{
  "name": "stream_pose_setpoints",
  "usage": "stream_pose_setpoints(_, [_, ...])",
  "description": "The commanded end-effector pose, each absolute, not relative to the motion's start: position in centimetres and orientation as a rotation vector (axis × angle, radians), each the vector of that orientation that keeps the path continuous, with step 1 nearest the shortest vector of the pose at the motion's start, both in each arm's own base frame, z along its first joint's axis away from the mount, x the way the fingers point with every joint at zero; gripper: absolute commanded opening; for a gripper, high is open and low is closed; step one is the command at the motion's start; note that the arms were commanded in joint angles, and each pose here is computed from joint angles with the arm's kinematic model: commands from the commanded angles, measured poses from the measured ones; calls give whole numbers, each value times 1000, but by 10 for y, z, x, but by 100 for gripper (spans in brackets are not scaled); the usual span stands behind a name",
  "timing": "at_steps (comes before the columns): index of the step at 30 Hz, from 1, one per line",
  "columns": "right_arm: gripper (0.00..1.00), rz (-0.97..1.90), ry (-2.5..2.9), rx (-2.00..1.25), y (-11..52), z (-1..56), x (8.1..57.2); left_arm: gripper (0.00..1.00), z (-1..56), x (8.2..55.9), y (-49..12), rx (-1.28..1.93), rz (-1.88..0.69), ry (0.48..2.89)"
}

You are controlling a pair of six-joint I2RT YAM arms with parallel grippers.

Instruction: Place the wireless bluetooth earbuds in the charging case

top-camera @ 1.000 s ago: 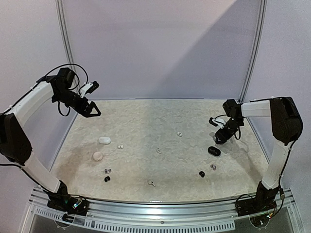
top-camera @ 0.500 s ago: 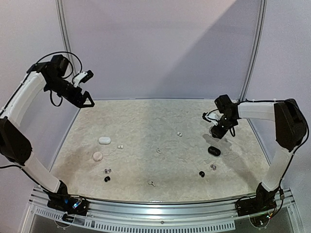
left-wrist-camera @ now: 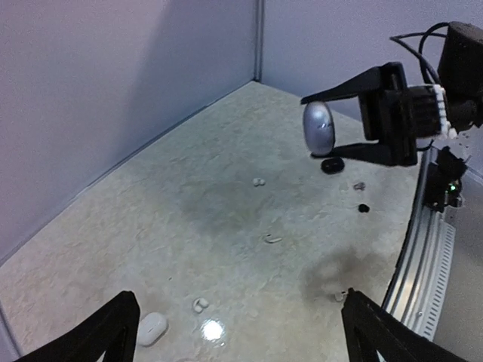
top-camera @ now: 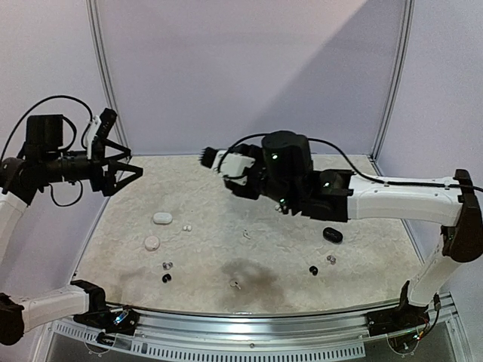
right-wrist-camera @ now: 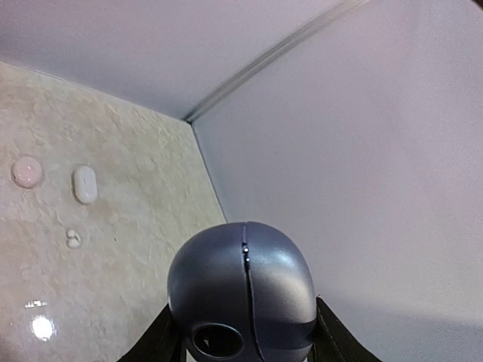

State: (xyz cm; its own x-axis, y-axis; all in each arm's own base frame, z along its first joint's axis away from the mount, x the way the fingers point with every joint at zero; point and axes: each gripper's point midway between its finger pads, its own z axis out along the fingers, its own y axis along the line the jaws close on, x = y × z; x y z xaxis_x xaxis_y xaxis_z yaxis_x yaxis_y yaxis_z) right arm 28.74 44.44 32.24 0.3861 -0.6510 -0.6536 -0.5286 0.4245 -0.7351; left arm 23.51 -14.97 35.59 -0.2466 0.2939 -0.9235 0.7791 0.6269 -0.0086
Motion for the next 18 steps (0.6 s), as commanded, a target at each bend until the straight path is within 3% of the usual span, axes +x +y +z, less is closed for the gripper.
stream_pose_setpoints(1, [27, -155, 1080, -1273, 503, 332, 257, 97, 343, 238, -191, 840, -866, 1719])
stream_pose_setpoints(8, [27, -110, 1032, -1377, 547, 306, 226, 89, 320, 223, -218, 937, -1032, 1704])
stream_pose_setpoints(13, [26, -94, 1057, -1395, 555, 302, 223, 73, 308, 217, -227, 953, -1108, 1727])
stream_pose_setpoints(18, [26, -83, 1062, -1392, 558, 303, 223, 72, 292, 214, -230, 990, -1124, 1763])
